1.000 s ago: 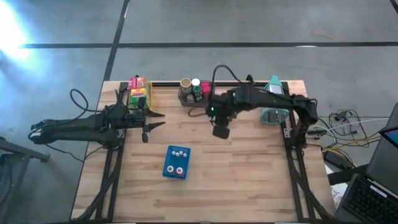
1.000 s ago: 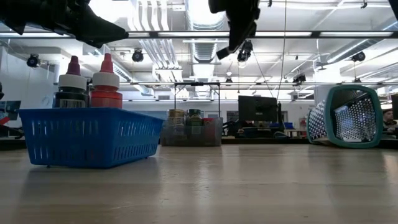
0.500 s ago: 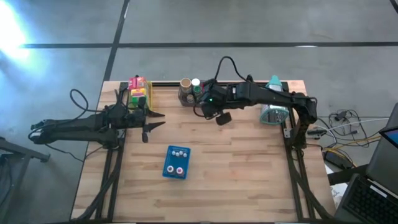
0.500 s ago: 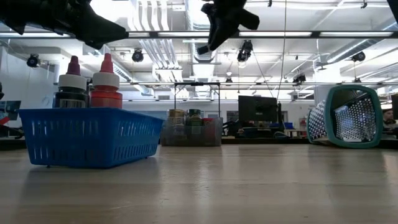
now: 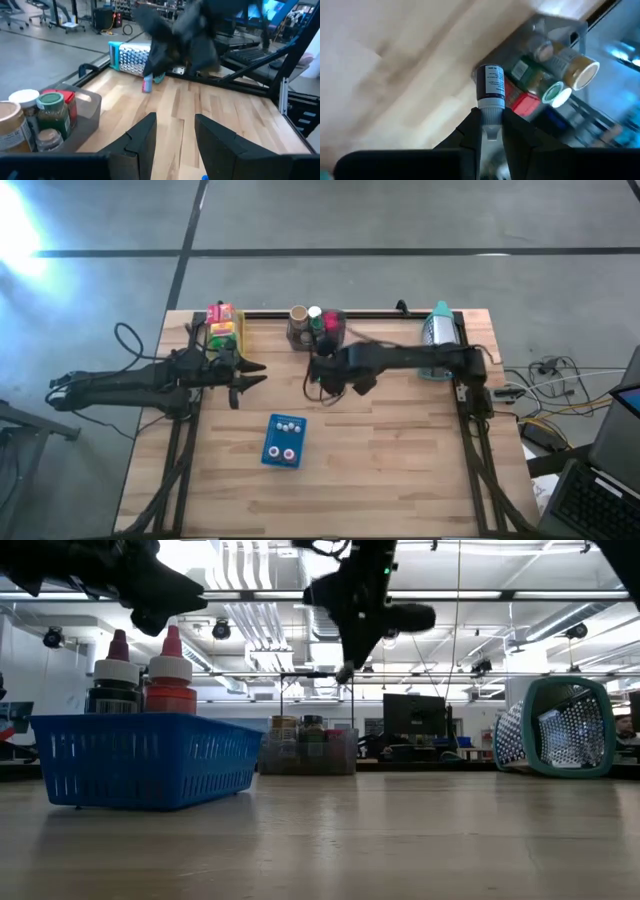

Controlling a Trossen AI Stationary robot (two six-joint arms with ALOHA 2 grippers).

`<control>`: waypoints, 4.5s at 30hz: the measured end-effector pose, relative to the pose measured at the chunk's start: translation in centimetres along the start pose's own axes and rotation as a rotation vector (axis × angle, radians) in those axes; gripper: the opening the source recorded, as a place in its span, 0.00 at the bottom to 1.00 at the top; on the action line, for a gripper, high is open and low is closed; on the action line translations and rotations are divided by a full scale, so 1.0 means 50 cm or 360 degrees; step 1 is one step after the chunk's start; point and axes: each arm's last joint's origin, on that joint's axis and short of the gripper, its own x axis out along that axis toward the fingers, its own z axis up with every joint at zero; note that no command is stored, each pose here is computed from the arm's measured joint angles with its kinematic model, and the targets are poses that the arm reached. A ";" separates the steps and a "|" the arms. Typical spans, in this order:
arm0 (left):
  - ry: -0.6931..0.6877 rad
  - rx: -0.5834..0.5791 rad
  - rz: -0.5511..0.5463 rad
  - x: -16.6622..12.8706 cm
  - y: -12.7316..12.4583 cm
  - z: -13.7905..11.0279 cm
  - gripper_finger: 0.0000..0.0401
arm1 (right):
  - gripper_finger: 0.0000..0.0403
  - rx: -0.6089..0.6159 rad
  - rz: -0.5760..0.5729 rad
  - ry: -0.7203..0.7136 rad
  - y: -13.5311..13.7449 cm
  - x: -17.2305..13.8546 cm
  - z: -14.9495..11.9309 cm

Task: Pick & Place Kitchen Items
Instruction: Put the red food coloring bottle into the blue bin

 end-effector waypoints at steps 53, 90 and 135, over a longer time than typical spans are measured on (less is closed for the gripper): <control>0.0235 -0.0045 0.0027 0.022 0.004 -0.030 0.35 | 0.14 -0.1279 -0.0063 0.0421 0.137 0.237 0.256; 0.0271 -0.0044 0.0033 0.021 0.005 -0.034 0.35 | 0.59 -0.1188 -0.0098 0.0405 0.133 0.233 0.257; 0.0276 0.0050 0.0025 0.021 0.004 -0.034 0.35 | 0.02 0.1480 0.0072 -0.0463 0.169 -0.120 -0.061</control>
